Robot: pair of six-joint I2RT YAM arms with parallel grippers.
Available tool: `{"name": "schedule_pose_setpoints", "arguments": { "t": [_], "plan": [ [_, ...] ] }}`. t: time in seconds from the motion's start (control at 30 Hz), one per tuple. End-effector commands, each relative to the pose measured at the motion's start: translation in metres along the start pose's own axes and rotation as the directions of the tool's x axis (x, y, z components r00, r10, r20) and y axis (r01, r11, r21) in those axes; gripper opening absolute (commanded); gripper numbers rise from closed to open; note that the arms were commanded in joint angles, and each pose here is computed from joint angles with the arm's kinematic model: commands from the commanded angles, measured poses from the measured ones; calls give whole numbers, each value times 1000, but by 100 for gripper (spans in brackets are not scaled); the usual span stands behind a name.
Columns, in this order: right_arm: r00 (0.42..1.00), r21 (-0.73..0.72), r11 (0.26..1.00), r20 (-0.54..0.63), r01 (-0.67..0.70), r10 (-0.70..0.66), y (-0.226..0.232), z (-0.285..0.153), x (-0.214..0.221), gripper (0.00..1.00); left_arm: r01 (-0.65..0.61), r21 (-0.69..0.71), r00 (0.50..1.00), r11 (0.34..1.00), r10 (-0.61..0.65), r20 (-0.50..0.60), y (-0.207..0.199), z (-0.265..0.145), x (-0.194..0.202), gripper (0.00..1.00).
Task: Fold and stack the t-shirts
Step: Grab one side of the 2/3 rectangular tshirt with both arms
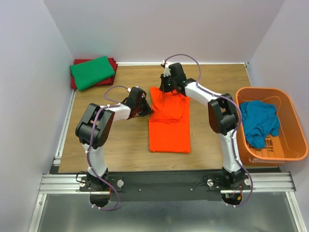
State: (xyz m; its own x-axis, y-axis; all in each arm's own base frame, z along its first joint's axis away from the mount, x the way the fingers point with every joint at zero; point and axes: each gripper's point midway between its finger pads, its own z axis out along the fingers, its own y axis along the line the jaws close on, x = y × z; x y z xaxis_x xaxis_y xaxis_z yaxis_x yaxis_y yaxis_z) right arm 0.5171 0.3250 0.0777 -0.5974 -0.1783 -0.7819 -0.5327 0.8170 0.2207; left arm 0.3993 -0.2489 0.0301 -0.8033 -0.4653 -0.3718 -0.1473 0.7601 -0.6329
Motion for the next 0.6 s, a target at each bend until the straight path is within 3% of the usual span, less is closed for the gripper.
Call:
{"name": "schedule_pose_setpoints", "arguments": {
  "t": [0.0,0.57],
  "plan": [
    [997,106,994,75,-7,-1,-10,-30,-29,1,19,-41,1000,999,-20,-24,16,4,8,9],
    [997,232,971,-16,-64,69,-35,-28,27,1,13,-31,1000,999,-14,-22,13,3,7,8]
  ]
}}
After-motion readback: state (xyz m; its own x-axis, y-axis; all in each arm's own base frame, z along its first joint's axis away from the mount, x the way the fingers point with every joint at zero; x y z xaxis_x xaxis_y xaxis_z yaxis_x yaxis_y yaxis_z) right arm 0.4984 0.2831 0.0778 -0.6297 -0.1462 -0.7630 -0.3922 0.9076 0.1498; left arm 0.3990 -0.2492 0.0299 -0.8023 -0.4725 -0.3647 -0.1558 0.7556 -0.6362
